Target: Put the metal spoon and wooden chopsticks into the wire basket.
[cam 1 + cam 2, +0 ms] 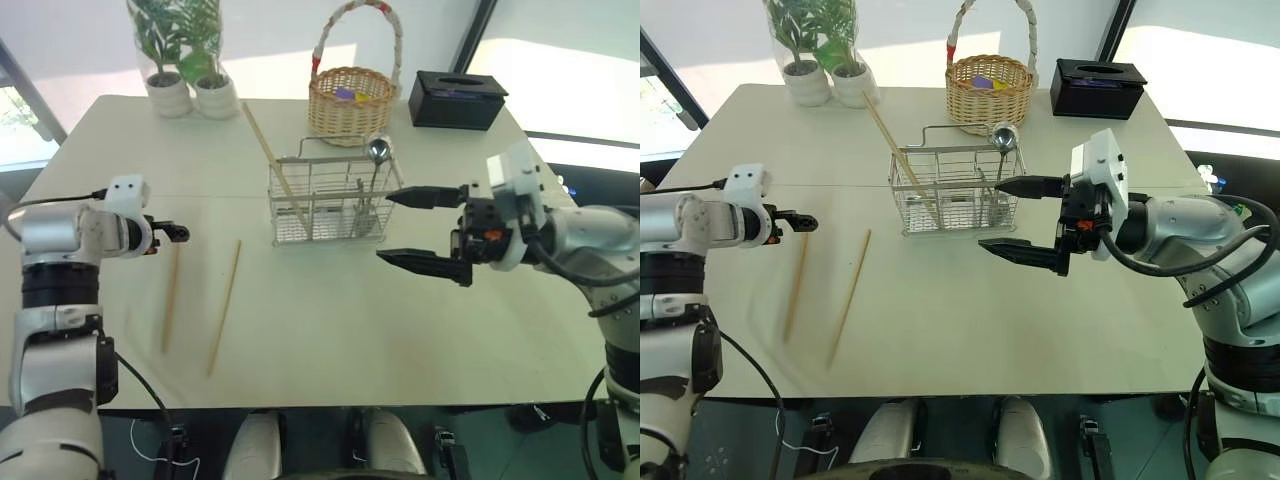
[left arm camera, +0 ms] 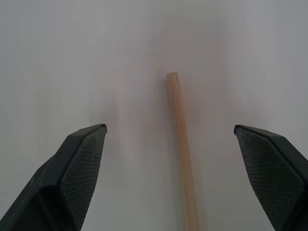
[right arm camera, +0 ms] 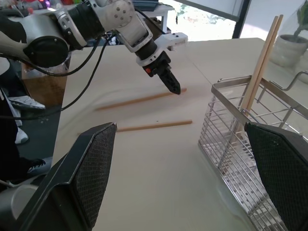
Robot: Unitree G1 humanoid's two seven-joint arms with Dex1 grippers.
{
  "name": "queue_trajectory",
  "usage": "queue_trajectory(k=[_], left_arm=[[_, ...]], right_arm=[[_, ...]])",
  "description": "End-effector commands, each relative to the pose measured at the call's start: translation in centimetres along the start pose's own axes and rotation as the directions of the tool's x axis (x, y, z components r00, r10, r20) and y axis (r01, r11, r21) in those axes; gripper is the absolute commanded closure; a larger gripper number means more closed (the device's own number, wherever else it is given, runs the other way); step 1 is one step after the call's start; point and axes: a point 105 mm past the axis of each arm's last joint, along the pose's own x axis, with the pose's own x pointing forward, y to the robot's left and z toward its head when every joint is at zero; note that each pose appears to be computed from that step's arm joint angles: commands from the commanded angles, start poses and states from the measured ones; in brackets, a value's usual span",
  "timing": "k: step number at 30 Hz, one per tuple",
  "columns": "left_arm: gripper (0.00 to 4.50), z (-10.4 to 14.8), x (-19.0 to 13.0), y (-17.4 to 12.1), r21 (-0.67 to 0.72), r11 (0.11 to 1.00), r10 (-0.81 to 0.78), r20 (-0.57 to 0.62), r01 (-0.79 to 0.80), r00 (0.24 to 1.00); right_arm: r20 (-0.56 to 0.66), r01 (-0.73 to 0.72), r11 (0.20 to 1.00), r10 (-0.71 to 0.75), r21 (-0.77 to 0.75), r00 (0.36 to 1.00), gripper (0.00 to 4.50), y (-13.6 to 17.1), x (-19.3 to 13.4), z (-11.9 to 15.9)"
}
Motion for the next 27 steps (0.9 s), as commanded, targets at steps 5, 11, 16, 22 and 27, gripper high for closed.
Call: queue_trajectory(k=[5,11,16,22,27], left_arm=[[0.0,-0.8,0.7,-0.7,-0.058,0.998,-0.031,-0.115,0.024,0.993],[1.88,-0.4,1.0,-0.2,-0.101,0.995,-0.014,-0.121,0.001,0.993],[4.45,-0.1,1.0,0.0,-0.113,0.994,-0.004,-0.126,-0.011,0.992],[4.45,0.0,0.7,0.7,-0.127,0.991,0.013,-0.119,-0.028,0.993],[4.45,4.2,-0.3,2.5,-0.043,0.993,0.115,0.14,-0.11,0.983]], right_arm=[[0.012,0.018,1.0,-0.018,-0.011,1.0,0.1,0.6,-0.4,0.5],[-0.008,-0.002,1.0,0.002,0.0,1.0,0.0,1.3,-0.8,0.2],[-0.009,0.003,1.0,-0.003,0.002,1.0,0.0,1.3,-0.8,0.1],[-0.009,0.002,1.0,-0.002,0.007,1.0,0.0,1.3,-0.9,0.0],[-0.009,0.009,1.0,-0.009,0.012,1.0,0.0,1.1,-1.0,0.0]])
